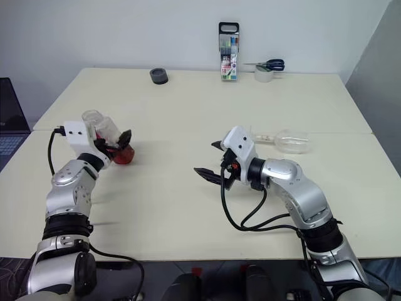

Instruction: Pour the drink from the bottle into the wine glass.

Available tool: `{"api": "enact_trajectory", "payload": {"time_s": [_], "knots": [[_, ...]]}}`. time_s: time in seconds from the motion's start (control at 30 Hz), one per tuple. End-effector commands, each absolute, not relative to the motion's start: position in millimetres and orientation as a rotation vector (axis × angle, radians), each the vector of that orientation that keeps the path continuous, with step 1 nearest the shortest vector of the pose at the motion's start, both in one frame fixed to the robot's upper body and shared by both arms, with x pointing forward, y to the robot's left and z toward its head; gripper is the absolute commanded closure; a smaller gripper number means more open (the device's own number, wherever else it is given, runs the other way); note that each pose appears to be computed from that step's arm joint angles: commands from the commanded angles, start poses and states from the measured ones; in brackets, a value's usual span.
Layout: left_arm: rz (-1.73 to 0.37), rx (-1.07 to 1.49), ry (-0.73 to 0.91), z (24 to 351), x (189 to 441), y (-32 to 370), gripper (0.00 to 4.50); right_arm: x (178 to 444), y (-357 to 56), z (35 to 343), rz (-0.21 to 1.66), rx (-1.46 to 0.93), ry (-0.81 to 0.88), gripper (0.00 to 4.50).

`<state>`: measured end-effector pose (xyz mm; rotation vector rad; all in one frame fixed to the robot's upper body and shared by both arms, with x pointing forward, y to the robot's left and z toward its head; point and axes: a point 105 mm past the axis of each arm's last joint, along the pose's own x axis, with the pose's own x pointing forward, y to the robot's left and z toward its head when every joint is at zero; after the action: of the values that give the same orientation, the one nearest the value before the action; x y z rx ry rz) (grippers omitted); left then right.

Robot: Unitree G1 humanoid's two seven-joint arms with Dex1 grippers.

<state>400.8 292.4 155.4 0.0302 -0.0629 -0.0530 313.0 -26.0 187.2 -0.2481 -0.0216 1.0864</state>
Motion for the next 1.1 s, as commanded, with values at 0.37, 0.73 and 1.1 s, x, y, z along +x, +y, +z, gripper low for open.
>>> {"api": "enact_trajectory", "payload": {"time_s": [0.37,0.73,1.1], "knots": [[-0.011,0.14,-0.105,148.1,388.1,299.0,0.03,307.6,-26.4,183.2,1.065,-0.335,-0.07,0.0],[-0.082,0.184,-0.021,105.9,345.5,294.4,0.03,299.0,-65.0,163.0,0.92,-0.264,0.023,0.0],[-0.619,0.15,0.078,98.9,294.9,200.0,0.03,335.2,-114.2,158.4,0.416,0.311,0.169,0.0]]}}
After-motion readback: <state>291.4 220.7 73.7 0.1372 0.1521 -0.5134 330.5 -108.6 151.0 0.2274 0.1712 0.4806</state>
